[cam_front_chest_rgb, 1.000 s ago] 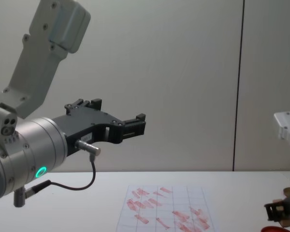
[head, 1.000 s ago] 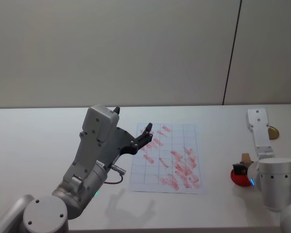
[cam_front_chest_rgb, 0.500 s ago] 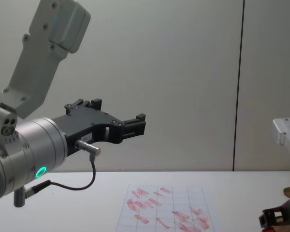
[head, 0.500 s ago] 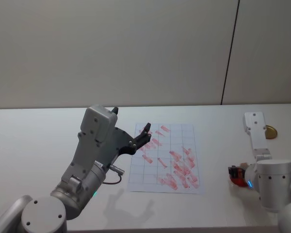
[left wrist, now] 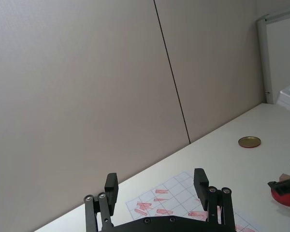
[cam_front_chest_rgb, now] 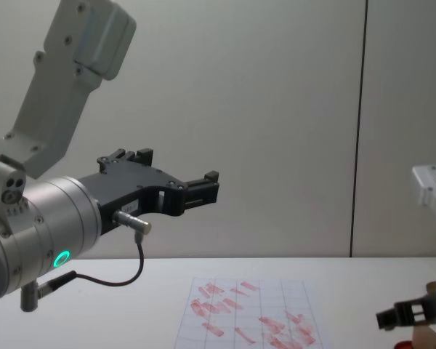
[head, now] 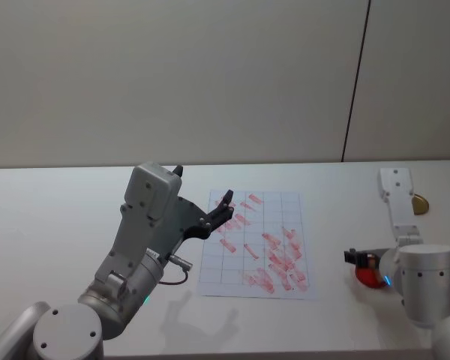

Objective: Use the one hand to pick up the stamp and affix it onto the A4 paper.

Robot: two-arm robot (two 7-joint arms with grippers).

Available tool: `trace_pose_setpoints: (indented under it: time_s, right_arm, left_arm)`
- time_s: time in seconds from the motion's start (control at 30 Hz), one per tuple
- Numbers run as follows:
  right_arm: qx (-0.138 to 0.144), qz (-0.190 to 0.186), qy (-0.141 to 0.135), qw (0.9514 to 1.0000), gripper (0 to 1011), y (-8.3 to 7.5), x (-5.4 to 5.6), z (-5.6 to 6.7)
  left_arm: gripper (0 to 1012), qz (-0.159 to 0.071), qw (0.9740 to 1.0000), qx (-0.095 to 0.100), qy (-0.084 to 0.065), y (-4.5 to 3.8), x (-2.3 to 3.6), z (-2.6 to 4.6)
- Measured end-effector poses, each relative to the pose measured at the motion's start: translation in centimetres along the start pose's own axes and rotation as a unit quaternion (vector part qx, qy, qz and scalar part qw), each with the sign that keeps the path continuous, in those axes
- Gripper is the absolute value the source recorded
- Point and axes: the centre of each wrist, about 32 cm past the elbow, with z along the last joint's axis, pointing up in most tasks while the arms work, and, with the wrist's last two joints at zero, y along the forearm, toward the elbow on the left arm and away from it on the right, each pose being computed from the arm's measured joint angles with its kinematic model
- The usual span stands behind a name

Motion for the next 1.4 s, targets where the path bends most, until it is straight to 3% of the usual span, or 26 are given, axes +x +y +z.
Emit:
trace_pose_setpoints:
  time_s: [0.07,0.43,0.77,1.1,1.4]
  right_arm:
    - [0.01,0.0,0.0,1.0,1001,-0.3,0.1,0.1]
    - [0.073,0.004,0.003,0.9973,1001,-2.4,0.6,0.6]
    - [0.146,0.013,0.002,0.9892,1001,-4.5,1.5,0.3]
    - [0.181,0.019,-0.001,0.9833,1001,-5.6,2.0,0.2]
    - [0.196,0.022,-0.003,0.9804,1001,-6.1,2.2,0.1]
  left_arm:
    - [993,0.0,1.0,0.0,0.0,0.0,0.0,0.0]
    - [993,0.0,1.0,0.0,0.0,0.0,0.0,0.0]
    - [993,0.0,1.0,0.0,0.0,0.0,0.0,0.0]
    - [993,0.0,1.0,0.0,0.0,0.0,0.0,0.0]
    - [993,0.0,1.0,0.0,0.0,0.0,0.0,0.0]
